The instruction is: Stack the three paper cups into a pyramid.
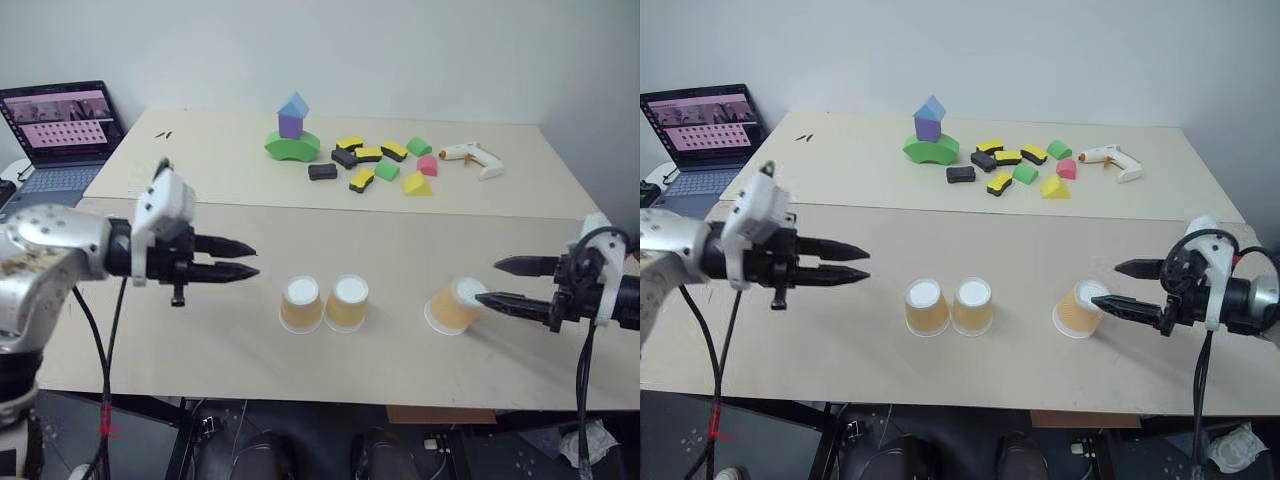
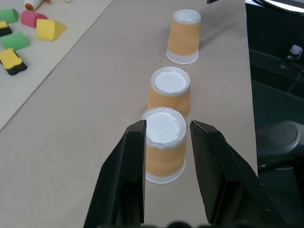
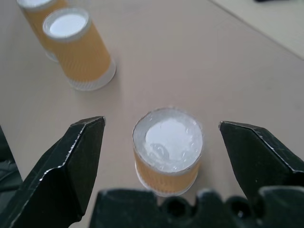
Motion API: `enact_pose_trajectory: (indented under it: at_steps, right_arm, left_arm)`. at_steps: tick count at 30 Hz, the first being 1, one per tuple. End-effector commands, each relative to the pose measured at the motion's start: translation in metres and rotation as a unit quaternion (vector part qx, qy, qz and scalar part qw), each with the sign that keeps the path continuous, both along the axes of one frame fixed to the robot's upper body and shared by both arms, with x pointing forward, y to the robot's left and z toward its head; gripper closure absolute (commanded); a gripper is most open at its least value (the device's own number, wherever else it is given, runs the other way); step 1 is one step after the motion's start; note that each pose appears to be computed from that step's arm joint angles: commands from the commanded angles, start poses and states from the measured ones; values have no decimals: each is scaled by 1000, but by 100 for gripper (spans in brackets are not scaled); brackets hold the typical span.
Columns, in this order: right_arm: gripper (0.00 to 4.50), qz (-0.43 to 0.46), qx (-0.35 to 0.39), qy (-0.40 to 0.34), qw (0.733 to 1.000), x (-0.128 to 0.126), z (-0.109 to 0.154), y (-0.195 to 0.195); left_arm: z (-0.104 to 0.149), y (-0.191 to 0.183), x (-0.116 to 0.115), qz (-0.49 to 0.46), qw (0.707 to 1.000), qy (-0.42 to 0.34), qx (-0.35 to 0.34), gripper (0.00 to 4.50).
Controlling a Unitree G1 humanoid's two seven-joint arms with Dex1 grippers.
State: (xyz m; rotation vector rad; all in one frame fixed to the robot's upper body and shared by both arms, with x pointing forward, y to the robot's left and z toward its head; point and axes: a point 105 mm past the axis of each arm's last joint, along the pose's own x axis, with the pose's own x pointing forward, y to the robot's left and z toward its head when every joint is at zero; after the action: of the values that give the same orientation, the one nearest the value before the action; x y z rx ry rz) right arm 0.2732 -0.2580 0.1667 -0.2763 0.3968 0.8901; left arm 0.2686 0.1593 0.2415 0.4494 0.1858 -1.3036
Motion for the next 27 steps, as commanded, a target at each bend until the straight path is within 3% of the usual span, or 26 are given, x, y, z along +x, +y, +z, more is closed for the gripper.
enact_pose_trajectory:
  at_steps: [1,8,19,27]
  right_arm:
    - [0,1,-18,0,1000,6,-12,-7]
    - [0,-8,-25,0,1000,21,-23,-14]
    - [0,46,11,-37,998,28,1,24]
    - [0,37,10,-30,999,31,-5,26]
  left_arm:
    - [5,-3,1,-11,1000,-15,7,298]
    - [7,-6,3,-11,1000,-20,1,298]
    - [2,-4,4,-1,1000,-20,4,298]
    - [3,-5,4,-3,1000,-21,3,298]
